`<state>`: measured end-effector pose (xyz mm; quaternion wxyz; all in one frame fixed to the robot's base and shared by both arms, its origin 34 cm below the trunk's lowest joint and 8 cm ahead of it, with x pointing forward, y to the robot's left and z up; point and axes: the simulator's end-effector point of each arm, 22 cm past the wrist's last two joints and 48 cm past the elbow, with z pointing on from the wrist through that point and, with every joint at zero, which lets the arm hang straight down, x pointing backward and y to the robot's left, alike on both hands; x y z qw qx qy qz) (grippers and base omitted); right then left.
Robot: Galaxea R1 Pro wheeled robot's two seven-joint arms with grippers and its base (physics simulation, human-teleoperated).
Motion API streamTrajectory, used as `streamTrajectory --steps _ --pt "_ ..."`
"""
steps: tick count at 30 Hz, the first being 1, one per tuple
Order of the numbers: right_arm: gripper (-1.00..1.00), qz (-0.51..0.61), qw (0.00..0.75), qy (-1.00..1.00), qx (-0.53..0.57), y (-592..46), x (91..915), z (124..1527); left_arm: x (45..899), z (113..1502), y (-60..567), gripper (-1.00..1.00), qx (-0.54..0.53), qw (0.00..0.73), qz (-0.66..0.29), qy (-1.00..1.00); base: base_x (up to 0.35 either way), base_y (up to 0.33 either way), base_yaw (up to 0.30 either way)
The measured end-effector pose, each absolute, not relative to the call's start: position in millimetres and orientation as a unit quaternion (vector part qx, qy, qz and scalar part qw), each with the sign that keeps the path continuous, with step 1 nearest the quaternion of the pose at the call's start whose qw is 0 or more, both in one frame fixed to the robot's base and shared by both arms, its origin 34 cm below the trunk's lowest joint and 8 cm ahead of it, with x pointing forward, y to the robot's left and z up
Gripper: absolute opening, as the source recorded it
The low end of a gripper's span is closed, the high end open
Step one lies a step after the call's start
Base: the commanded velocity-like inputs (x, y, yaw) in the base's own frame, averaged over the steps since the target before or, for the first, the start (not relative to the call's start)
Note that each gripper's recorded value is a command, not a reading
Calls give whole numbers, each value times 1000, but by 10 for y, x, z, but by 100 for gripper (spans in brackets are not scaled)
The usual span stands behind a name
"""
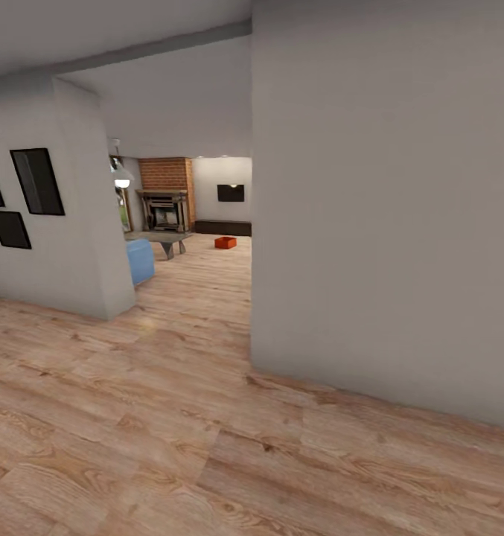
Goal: Move the two storage containers from the living room to the garage. In the garage, place one container on the floor and stack the other container on top of it (either order is fine).
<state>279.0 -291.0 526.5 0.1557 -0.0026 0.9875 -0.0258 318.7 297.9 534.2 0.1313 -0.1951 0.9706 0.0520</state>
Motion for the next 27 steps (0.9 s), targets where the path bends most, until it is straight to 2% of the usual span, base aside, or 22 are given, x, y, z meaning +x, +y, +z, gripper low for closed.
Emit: streamTrajectory --steps 27 --pt "100 -26 156 987 -3 -2915 2794 5266 3191 5343 2981 100 -195 132 52 970 322 0 267"
